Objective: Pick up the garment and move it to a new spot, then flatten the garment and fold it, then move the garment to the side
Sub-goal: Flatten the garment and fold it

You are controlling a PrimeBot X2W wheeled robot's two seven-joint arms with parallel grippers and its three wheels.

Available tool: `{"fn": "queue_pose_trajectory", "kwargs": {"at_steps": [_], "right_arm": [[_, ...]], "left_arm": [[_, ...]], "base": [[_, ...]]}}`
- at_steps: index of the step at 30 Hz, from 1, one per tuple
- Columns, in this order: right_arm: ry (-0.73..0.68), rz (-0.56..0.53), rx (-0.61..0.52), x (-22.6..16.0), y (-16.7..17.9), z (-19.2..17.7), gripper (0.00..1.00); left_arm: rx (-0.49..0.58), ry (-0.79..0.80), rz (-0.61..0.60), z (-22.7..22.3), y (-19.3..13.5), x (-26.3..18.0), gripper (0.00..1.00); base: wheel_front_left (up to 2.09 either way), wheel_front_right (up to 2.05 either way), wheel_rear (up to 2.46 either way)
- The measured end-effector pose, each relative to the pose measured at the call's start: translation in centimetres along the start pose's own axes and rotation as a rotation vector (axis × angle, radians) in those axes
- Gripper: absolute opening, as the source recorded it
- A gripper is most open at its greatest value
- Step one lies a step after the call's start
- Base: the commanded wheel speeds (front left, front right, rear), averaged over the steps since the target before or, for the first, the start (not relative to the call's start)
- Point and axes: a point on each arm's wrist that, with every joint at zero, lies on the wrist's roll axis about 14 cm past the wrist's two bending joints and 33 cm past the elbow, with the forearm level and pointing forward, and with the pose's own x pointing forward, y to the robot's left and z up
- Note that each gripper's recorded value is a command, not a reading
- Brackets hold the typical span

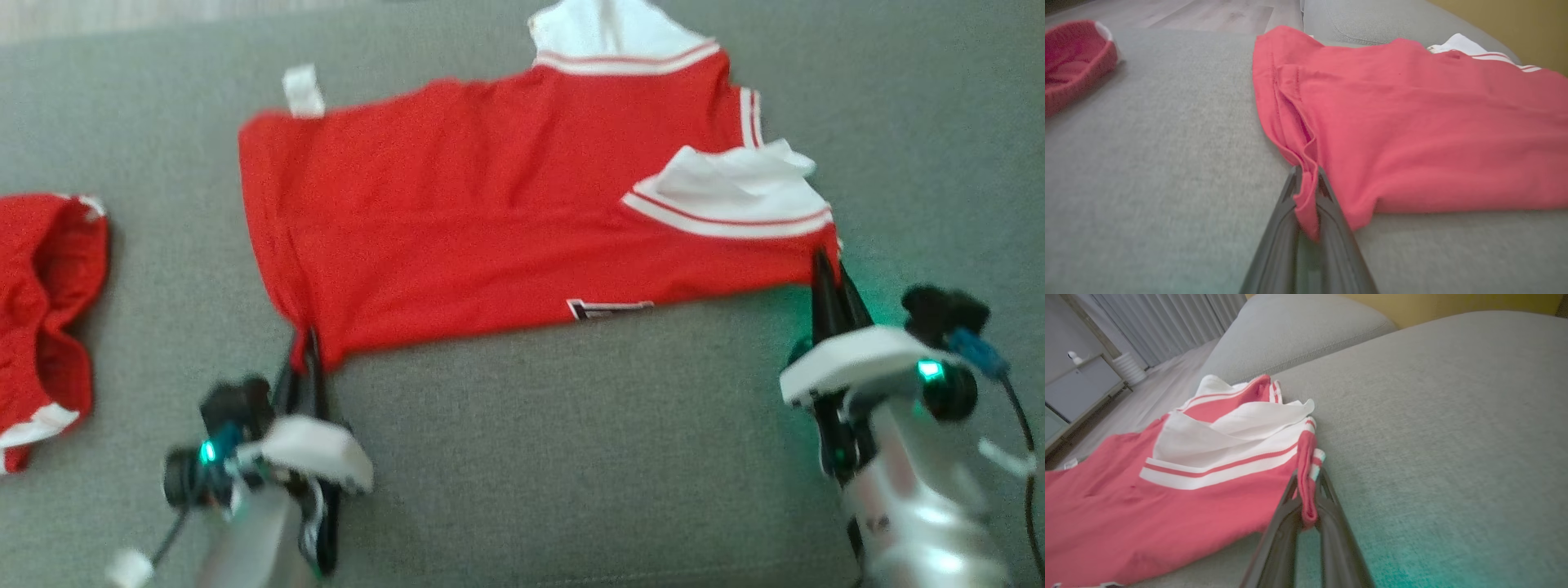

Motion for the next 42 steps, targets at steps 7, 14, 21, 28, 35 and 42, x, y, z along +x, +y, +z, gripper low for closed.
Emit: {"fn": "queue_pose_trajectory", "kwargs": {"at_steps": [7,14,21,28,35,42], "right_arm": [[-0.005,-0.040,0.068,-5.1,-1.3,-1.4,0.00],[-0.003,-0.046,0.101,-8.6,-2.0,-2.7,1.00],[-0.056,-0.028,0.076,-6.7,-2.2,-0.3,1.00],[-0.124,0.058,0.024,-2.1,0.6,3.4,1.00],[-0.108,0.075,-0.003,0.4,0.9,3.2,1.00],[-0.080,0.064,-0.042,1.6,-0.4,2.6,1.00]], "left_arm": [[-0.023,0.005,0.034,-1.7,0.1,-5.0,0.00],[-0.035,0.028,0.074,-3.8,0.6,-8.9,1.00],[-0.037,-0.087,0.089,0.7,1.0,-6.0,1.00],[0.007,-0.157,0.114,6.0,2.5,0.2,1.00],[0.013,-0.071,0.119,4.7,3.2,4.5,1.00],[0.016,-0.016,0.144,3.0,3.8,6.7,1.00]], "base": [[0.00,0.00,0.00],[0.00,0.00,0.00],[0.00,0.00,0.00],[0.00,0.00,0.00],[0.00,0.00,0.00],[0.00,0.00,0.00]]}}
